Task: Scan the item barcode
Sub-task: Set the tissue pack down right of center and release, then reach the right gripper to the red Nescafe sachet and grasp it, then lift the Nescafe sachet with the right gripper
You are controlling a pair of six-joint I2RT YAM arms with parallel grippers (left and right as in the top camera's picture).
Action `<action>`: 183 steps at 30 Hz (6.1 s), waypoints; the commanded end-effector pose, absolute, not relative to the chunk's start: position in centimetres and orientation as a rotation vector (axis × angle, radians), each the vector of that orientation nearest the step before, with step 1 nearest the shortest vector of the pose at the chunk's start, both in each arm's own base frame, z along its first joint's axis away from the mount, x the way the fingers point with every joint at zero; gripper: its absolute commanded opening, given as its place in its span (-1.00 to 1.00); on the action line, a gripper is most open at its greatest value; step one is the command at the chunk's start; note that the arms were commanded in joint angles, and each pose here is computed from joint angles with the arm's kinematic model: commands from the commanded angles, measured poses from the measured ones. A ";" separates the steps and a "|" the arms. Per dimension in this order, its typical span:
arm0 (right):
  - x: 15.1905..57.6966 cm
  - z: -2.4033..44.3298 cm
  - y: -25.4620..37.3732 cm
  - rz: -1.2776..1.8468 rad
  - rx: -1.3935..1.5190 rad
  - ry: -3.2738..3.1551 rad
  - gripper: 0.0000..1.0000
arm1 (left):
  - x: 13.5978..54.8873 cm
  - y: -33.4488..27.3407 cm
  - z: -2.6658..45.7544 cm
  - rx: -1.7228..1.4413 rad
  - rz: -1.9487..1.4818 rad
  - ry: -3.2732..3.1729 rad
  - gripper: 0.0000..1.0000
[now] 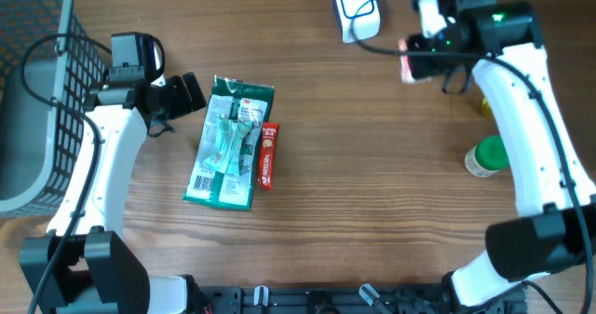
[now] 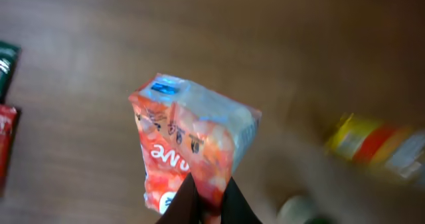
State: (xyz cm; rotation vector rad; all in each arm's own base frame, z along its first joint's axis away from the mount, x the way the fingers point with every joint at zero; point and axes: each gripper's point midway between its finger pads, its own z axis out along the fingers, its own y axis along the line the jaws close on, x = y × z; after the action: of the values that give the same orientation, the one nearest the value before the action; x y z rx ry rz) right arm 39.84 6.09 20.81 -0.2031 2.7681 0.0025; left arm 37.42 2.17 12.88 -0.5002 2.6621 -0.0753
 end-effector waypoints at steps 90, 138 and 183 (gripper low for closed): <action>28.6 1.9 26.3 0.060 -0.873 2.753 -0.46 | 37.6 2.1 13.3 -0.506 -0.089 2.650 1.00; 25.2 10.5 33.8 1.064 -1.047 2.538 -0.91 | 37.6 2.1 13.3 -0.506 -0.089 2.650 1.00; 27.6 3.1 31.3 0.412 -0.348 2.862 -0.04 | 37.6 2.1 13.3 -0.506 -0.089 2.650 1.00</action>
State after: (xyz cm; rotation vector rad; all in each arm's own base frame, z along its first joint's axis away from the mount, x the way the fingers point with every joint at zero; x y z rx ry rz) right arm 25.16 33.60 0.72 -0.4154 3.0156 0.6970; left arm 37.43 2.17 12.88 -0.5002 2.6618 -0.0754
